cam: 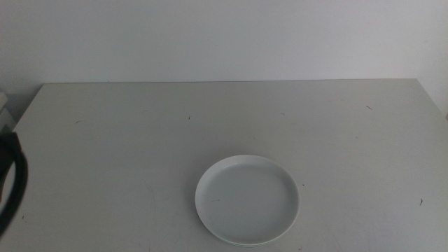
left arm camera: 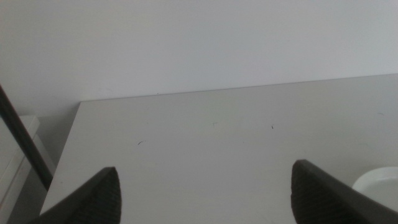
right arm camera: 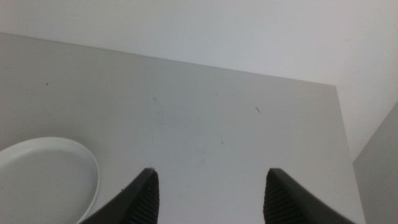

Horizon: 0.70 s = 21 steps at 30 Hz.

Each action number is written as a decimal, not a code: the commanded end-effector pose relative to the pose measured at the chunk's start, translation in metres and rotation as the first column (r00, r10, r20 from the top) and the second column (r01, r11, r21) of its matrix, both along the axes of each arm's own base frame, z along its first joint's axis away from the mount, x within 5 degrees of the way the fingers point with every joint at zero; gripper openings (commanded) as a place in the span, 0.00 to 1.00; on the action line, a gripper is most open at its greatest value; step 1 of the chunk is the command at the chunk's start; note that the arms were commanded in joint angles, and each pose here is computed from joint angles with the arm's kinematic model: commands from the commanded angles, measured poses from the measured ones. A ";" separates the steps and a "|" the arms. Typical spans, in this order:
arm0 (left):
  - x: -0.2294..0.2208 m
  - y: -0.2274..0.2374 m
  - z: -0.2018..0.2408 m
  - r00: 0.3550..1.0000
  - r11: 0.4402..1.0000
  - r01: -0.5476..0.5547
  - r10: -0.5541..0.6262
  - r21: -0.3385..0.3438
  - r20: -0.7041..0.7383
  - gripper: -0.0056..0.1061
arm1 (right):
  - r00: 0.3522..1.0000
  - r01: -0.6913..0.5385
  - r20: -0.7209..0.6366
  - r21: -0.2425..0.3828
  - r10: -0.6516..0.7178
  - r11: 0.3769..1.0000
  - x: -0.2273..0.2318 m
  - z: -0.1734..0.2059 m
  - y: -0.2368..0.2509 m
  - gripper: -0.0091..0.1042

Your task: Stack the three bowls on top of each other.

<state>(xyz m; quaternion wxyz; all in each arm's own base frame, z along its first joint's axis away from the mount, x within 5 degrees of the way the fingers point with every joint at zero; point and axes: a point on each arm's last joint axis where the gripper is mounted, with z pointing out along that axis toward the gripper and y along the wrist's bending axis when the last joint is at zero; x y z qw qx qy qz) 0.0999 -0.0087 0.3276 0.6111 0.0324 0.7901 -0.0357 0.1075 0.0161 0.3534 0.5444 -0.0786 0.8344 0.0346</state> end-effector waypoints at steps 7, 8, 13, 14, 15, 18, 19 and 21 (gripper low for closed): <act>-0.028 0.002 -0.005 0.980 0.999 -0.025 0.030 -0.028 0.195 0.99 | 0.966 0.017 0.258 -0.001 -0.017 1.000 -0.033 -0.003 -0.006 0.47; -0.029 0.002 -0.005 0.979 0.999 -0.025 0.030 -0.029 0.200 0.99 | 0.965 0.017 0.263 0.000 -0.017 1.000 -0.035 -0.003 -0.006 0.47; -0.030 0.002 -0.007 0.982 0.999 -0.021 0.025 -0.026 0.185 0.99 | 0.965 0.017 0.260 0.000 -0.016 1.000 -0.035 -0.003 -0.006 0.47; -0.029 0.001 -0.007 0.983 0.999 -0.021 0.025 -0.026 0.182 0.99 | 0.965 0.017 0.260 0.000 -0.016 1.000 -0.035 -0.003 -0.006 0.47; -0.029 0.001 -0.007 0.983 0.999 -0.021 0.025 -0.026 0.182 0.99 | 0.965 0.017 0.260 0.000 -0.016 1.000 -0.035 -0.003 -0.006 0.47; -0.028 0.002 -0.014 0.986 0.999 -0.022 0.026 -0.026 0.164 0.99 | 0.971 0.020 0.237 -0.011 -0.016 1.000 -0.032 -0.014 -0.006 0.46; -0.027 0.002 -0.016 0.987 0.999 -0.025 0.029 -0.026 0.157 0.99 | 0.971 0.022 0.238 -0.015 -0.017 1.000 -0.031 -0.019 -0.007 0.46; -0.028 0.002 -0.027 0.989 0.999 -0.030 0.033 -0.027 0.147 0.99 | 0.958 0.033 0.285 -0.047 -0.018 0.998 -0.030 -0.029 -0.008 0.46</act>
